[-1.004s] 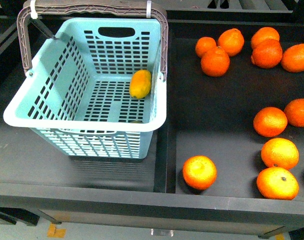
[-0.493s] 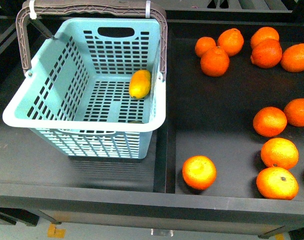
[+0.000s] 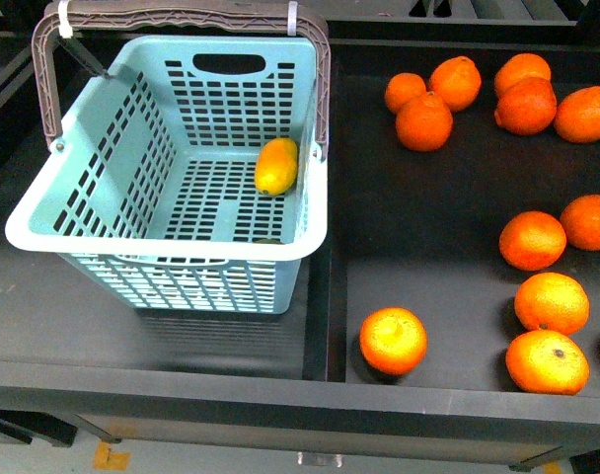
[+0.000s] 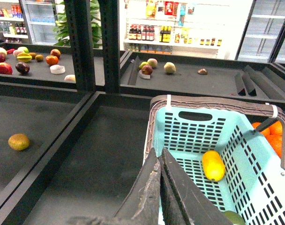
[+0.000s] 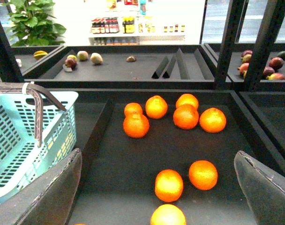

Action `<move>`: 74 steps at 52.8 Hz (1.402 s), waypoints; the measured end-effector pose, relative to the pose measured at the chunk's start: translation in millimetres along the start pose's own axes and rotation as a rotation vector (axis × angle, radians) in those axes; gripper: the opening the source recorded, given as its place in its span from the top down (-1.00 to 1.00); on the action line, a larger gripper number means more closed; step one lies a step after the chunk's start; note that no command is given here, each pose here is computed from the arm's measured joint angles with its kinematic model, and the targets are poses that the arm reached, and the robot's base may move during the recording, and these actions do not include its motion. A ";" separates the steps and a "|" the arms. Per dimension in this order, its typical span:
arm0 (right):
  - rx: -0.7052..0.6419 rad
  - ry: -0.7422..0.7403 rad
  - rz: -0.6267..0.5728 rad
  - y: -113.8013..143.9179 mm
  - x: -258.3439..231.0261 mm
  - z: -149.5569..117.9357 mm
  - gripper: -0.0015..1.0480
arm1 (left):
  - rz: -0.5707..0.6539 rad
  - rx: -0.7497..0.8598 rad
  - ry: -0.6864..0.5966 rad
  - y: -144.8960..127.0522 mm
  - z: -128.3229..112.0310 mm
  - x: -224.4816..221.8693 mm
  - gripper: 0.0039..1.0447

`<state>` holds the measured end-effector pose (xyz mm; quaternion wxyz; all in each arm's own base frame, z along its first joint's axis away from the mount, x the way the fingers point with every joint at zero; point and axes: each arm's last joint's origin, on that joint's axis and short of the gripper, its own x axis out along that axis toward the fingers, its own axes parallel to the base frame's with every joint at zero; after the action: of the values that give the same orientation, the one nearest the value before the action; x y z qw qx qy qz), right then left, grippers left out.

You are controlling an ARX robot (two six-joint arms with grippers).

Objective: Pick mango and avocado into basket

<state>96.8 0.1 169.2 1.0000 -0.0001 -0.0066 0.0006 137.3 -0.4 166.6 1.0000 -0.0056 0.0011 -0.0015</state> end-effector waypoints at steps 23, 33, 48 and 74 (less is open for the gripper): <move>0.000 0.000 0.000 0.0 0.0 0.0 -0.83 | 0.000 0.000 -0.016 0.0 4.7 -18.2 0.97; 0.000 0.000 0.000 0.0 0.0 0.0 -0.83 | 0.000 0.000 -0.016 0.0 4.6 -24.3 0.97; 0.000 0.000 0.000 0.0 0.0 0.0 -0.83 | 0.000 0.000 0.002 0.0 2.0 -32.1 0.97; 0.000 0.000 0.000 0.0 0.0 0.0 -0.83 | 0.000 0.000 -0.011 0.0 1.2 -40.1 0.97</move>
<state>96.8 0.1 169.2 1.0000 -0.0001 -0.0066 0.0006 97.2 -0.3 167.9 1.0000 -0.0054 -0.0045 -0.0016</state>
